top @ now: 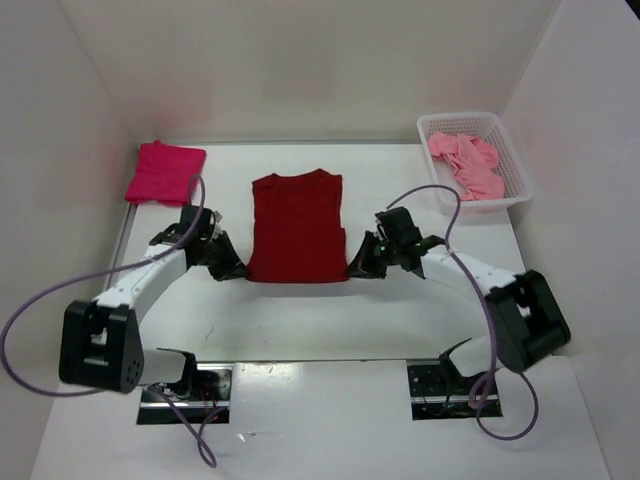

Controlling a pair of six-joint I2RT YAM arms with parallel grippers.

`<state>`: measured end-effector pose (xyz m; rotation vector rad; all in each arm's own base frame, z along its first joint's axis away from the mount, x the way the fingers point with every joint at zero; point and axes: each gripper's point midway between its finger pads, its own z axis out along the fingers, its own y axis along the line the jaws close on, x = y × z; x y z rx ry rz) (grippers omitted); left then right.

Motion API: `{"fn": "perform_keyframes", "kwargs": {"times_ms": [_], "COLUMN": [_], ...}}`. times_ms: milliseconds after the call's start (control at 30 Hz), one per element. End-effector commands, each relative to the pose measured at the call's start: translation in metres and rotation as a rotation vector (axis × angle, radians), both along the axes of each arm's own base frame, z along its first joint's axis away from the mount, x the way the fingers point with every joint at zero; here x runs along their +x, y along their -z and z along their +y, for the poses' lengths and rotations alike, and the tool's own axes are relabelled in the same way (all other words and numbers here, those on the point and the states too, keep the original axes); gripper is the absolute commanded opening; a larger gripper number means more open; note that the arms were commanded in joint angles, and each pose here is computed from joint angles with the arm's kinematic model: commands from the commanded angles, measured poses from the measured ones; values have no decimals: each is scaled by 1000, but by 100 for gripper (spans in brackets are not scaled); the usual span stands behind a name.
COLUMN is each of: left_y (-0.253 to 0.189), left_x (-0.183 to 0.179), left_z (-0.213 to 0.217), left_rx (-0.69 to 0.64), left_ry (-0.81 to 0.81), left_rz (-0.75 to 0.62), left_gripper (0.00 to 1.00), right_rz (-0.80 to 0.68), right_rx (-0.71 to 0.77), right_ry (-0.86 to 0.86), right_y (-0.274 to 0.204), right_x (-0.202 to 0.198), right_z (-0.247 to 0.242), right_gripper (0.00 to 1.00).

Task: Fold and stack the t-shirts
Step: Grab one side of the 2/3 rectangular tshirt with both arms, then fold the long partially folded tshirt into a neat square

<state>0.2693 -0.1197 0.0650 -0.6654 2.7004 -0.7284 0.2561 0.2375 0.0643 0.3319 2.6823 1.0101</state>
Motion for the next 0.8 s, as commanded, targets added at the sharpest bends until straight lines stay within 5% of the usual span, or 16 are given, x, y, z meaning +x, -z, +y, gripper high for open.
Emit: {"fn": "perform_keyframes", "kwargs": {"times_ms": [0, 67, 233, 400, 767], "left_y": [-37, -50, -104, -99, -53], "left_x": [-31, -27, 46, 136, 256], "left_z": [5, 12, 16, 22, 42], "left_rx": [11, 13, 45, 98, 203], "left_ry": [29, 10, -6, -67, -177], "left_rz": [12, -4, -196, -273, -304], "left_gripper": [6, 6, 6, 6, 10], "right_rz": [-49, -72, -204, -315, -330], "right_rx": [-25, -51, -59, -71, -98], "right_ry": [24, 18, 34, 74, 108], "right_y": [-36, -48, -90, -115, -60], "right_x": [-9, -2, 77, 167, 309], "right_z": [-12, -14, -15, -11, -1], "right_gripper": [0, 0, 0, 0, 0]}}
